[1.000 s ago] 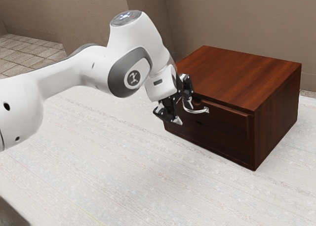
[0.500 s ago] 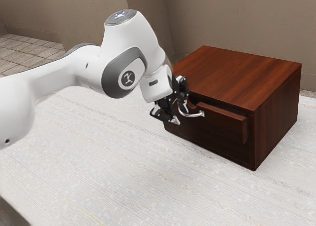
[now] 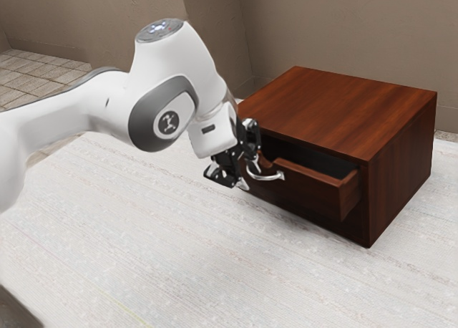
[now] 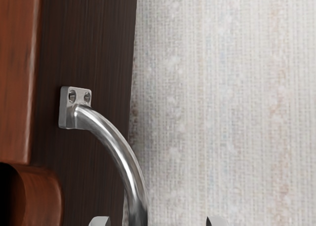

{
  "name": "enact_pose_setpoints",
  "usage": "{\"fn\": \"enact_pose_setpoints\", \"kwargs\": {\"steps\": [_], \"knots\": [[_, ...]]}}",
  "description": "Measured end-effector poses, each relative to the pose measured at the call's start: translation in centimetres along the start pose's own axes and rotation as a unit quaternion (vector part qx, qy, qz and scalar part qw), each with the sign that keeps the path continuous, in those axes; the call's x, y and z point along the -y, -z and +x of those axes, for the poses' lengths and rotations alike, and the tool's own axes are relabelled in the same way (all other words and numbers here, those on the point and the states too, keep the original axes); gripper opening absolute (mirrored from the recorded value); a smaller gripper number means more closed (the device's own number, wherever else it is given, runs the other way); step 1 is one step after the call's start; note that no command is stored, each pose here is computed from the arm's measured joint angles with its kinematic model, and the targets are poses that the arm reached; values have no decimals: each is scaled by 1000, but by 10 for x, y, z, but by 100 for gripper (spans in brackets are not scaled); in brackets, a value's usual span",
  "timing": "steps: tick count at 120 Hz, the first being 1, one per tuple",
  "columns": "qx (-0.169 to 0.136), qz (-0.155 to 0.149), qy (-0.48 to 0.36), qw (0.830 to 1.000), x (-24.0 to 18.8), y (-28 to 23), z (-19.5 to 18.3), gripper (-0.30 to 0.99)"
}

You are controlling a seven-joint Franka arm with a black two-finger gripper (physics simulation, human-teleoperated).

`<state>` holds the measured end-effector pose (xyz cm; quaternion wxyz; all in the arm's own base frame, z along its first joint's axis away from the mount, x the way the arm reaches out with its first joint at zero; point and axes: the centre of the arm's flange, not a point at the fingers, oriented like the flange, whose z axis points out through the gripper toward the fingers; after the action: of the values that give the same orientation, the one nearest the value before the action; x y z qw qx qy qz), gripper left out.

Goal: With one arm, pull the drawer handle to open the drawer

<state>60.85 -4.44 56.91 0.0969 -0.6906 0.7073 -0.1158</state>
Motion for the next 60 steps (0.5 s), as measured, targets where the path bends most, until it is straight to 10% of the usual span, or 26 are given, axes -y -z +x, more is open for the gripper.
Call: {"fn": "enact_pose_setpoints", "kwargs": {"steps": [60], "knots": [[6,-9,9,1000,-32,9,2,18]]}}
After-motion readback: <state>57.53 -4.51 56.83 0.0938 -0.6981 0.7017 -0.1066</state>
